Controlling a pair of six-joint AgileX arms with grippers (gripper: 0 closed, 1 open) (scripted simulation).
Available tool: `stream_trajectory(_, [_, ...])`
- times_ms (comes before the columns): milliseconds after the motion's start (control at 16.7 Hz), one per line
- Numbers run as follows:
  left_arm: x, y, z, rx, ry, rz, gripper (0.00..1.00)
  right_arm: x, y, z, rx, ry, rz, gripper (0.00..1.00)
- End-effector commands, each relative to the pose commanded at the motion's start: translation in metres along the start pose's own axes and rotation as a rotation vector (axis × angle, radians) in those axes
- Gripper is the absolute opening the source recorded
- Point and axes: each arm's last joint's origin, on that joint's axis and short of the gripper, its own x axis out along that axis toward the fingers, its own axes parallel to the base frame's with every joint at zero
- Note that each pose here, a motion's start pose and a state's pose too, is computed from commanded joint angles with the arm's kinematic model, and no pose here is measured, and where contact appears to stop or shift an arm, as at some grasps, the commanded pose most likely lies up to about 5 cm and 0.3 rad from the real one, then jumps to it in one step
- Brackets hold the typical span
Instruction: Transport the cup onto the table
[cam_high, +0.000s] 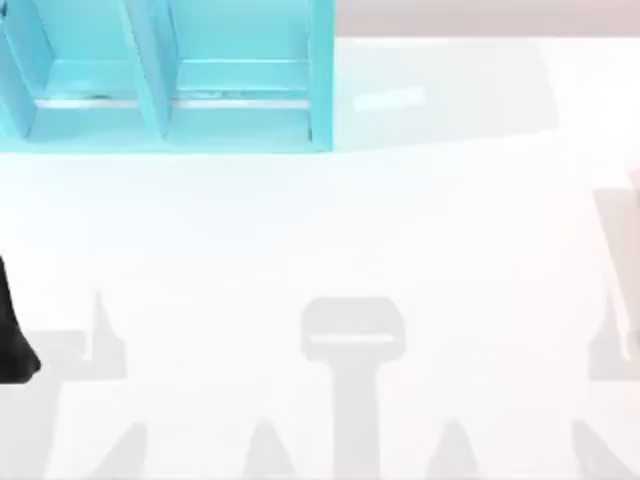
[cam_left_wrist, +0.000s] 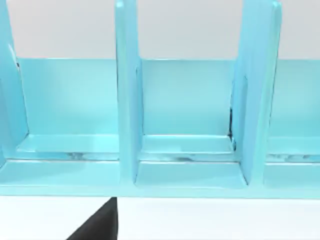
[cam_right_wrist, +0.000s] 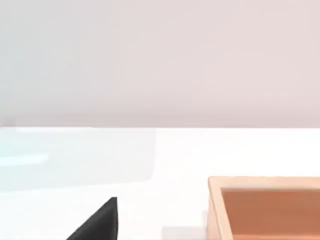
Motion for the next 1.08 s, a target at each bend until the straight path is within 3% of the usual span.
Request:
stream_trajectory(240, [0.0, 0.0, 0.0, 0.0, 0.0, 0.0, 1.0, 0.0, -0.001, 0.005, -0.014, 0.03, -0.013, 1.0])
stream_trajectory(540, [0.0, 0.0, 0.0, 0.0, 0.0, 0.0, 1.0, 0.007, -0.012, 0.051, -0.101, 0.256, -0.09, 1.0])
stream_trajectory(840, [0.0, 0.0, 0.0, 0.0, 0.0, 0.0, 1.0, 0.054, -0.039, 0.102, -0.158, 0.707, -0.149, 1.0])
stream_trajectory(1080, [0.0, 0.0, 0.0, 0.0, 0.0, 0.0, 1.0, 0.105, -0.079, 0.111, -0.124, 1.109, -0.13, 1.0])
